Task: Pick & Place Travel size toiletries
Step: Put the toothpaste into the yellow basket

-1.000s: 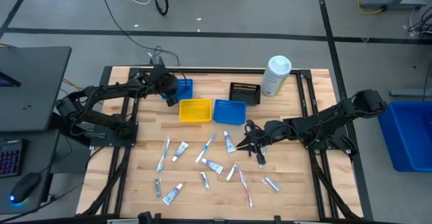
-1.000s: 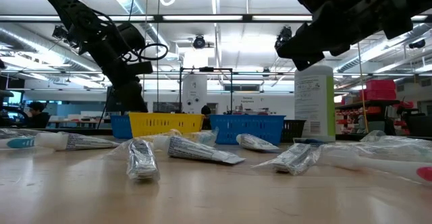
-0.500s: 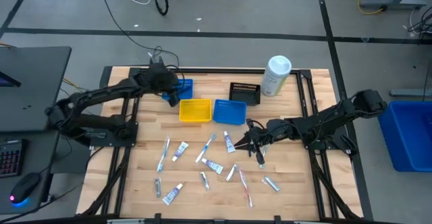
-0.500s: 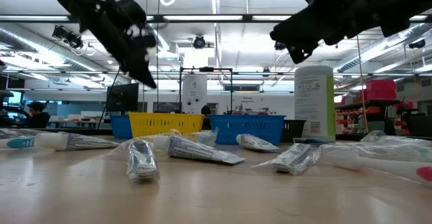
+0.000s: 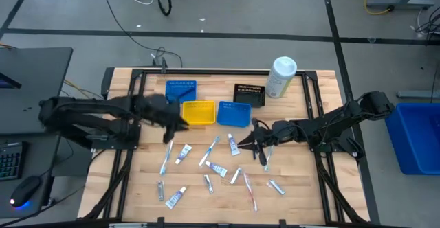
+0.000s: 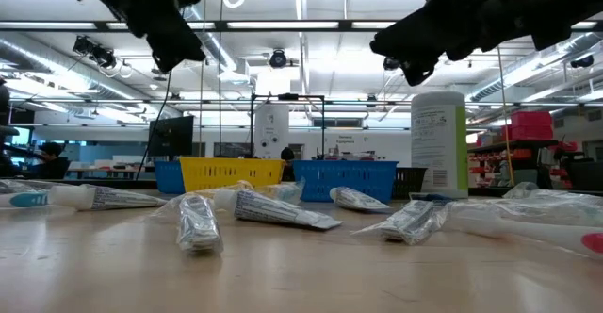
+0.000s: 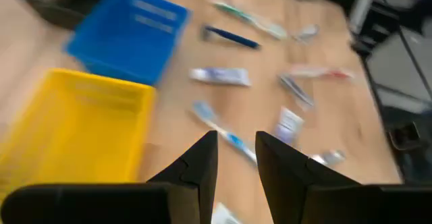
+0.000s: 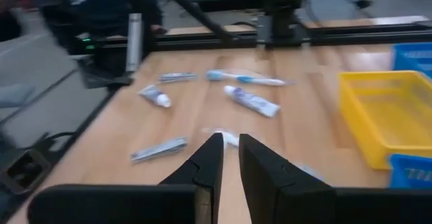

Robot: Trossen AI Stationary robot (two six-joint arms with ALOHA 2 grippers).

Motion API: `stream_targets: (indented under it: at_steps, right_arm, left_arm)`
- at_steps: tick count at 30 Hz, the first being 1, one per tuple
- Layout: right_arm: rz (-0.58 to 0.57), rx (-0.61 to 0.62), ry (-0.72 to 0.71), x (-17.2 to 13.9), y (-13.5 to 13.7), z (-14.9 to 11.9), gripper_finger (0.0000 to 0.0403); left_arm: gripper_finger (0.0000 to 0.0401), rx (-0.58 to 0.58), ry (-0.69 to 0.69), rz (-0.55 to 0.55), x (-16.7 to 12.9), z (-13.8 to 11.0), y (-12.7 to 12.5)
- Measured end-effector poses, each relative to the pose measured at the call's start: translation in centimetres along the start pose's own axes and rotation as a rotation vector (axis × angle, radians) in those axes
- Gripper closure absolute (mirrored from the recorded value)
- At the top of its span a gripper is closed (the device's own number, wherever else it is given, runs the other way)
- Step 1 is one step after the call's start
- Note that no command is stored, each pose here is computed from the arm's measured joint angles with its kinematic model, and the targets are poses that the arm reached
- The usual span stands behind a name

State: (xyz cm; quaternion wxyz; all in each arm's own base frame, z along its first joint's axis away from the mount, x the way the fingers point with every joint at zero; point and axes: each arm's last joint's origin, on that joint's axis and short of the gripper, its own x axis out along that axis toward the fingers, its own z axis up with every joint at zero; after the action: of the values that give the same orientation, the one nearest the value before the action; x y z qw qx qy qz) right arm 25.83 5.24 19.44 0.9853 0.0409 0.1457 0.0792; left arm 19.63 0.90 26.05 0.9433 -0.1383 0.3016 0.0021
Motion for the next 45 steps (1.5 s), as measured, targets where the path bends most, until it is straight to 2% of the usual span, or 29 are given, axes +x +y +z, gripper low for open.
stream_targets:
  at_steps: [4, 7, 12, 16, 18, 25, 28, 38, 45]
  right_arm:
    - [-0.087, -0.025, 0.002, 0.0, -0.3, -0.1, 0.0348]
    - [-0.106, -0.066, 0.018, 0.0, -0.3, -0.2, 0.0348]
    - [-0.106, -0.105, 0.029, 0.0, -0.3, -0.3, 0.0348]
    - [-0.107, -0.059, 0.049, 0.0, -0.4, -0.5, 0.0348]
    - [-0.105, -0.043, 0.071, 0.0, -0.4, -0.7, 0.0348]
    - [-0.106, -0.034, 0.107, -0.1, -0.4, -1.1, 0.0348]
    - [-0.106, -0.035, 0.107, -0.1, -0.4, -1.1, 0.0348]
    - [-0.106, -0.034, 0.107, -0.1, -0.4, -1.1, 0.0348]
    - [-0.106, -0.035, 0.107, -0.1, -0.4, -1.1, 0.0349]
  left_arm:
    - [0.0293, 0.023, 0.042, 0.026, 1.1, -1.2, -3.0]
    - [0.0286, -0.010, 0.075, 0.037, 1.9, -2.1, -4.8]
    - [0.0255, -0.090, 0.162, 0.070, 3.6, -4.0, -6.8]
    - [0.0223, -0.136, 0.266, 0.106, 5.7, -5.8, -7.7]
    - [0.0209, -0.154, 0.306, 0.136, 6.6, -6.5, -7.8]
    - [0.0184, -0.263, 0.383, 0.360, 8.1, -8.6, -7.0]
    - [0.0182, -0.320, 0.404, 0.387, 8.8, -9.2, -6.9]
    - [0.0195, -0.262, 0.491, 0.429, 11.1, -11.2, -7.0]
    - [0.0237, -0.246, 0.482, 0.444, 11.2, -11.3, -6.9]
